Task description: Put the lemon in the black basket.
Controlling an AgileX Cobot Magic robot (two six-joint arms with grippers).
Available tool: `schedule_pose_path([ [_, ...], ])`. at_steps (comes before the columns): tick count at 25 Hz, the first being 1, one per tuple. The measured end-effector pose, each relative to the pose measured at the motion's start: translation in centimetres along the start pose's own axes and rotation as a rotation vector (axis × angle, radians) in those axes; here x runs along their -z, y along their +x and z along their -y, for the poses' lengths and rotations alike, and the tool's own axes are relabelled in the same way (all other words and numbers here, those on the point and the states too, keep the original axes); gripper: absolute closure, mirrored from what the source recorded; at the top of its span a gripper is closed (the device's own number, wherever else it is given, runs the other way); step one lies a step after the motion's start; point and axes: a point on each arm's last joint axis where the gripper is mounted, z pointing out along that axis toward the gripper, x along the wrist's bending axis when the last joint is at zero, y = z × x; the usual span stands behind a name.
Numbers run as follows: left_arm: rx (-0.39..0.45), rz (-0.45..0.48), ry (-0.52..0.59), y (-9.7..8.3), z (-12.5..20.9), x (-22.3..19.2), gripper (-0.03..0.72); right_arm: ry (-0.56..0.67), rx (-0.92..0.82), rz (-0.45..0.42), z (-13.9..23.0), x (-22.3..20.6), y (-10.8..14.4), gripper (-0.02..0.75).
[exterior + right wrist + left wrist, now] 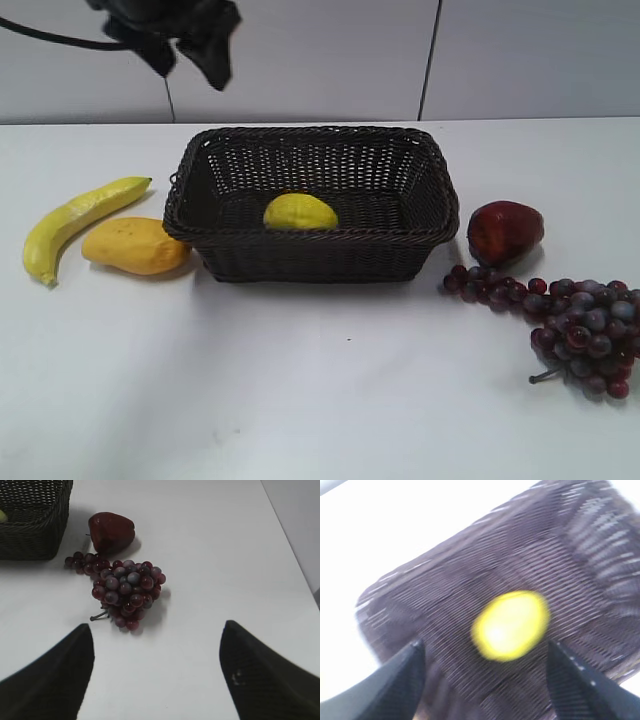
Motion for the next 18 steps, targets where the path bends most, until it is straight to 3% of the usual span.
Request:
schedule_pose_path([
  [3, 0.155, -0.101, 0.017, 4.0, 0.7, 1.2, 0.145, 0.0, 0.0, 0.0, 0.0, 0.0, 0.0, 0.147],
  [6, 0.268, -0.133, 0.022, 7.0, 1.9, 2.3, 0.145, 0.0, 0.0, 0.0, 0.0, 0.0, 0.0, 0.147],
  [14, 0.376, -0.297, 0.078, 11.9, 7.2, 6.6, 0.146, 0.0, 0.0, 0.0, 0.0, 0.0, 0.0, 0.147],
  [18, 0.433, -0.326, 0.126, 12.4, 10.9, 8.4, 0.146, 0.0, 0.0, 0.0, 0.0, 0.0, 0.0, 0.147],
])
